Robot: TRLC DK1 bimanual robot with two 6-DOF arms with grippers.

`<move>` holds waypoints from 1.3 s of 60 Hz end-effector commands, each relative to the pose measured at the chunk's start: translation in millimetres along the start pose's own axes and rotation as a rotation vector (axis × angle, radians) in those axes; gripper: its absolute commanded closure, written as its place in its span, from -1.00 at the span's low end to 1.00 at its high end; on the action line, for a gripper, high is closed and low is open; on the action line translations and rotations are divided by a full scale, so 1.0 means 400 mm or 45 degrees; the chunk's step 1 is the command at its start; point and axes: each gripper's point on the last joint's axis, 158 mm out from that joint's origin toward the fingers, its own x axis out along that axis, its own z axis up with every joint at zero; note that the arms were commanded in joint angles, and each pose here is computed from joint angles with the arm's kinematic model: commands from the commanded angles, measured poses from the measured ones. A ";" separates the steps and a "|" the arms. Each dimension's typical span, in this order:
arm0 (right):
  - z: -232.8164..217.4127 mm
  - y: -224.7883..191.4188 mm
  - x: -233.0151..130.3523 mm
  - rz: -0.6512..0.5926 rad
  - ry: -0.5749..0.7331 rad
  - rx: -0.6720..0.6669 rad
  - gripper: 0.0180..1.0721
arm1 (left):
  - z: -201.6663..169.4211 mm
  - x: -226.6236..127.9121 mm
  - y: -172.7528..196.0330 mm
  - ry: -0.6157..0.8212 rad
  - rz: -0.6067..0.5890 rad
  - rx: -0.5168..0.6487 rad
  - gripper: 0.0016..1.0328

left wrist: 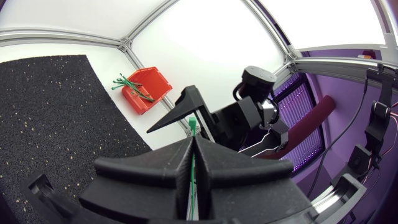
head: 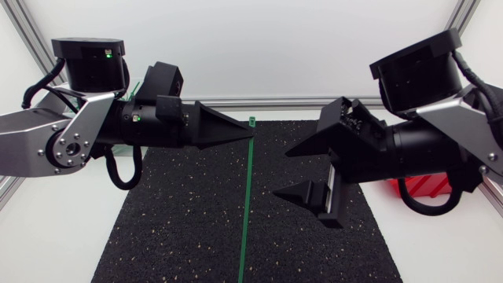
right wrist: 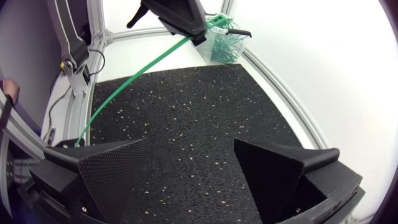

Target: Take a green cable tie from the red box, thread the tail through the head to close it, then place it in the transparent bin on the left.

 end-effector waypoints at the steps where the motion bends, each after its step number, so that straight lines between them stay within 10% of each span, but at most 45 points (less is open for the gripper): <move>1: -0.008 0.004 0.009 -0.046 0.033 -0.206 -0.87 | 0.023 0.000 -0.004 0.001 -0.013 -0.012 0.94; 48: 0.129 -0.005 0.031 -0.776 -0.038 -1.600 -0.91 | 0.096 -0.091 0.084 -0.034 0.011 -0.206 0.93; 78: 0.120 0.115 0.095 -0.745 -0.346 -2.042 -0.90 | 0.095 -0.082 0.121 -0.017 0.010 -0.240 0.93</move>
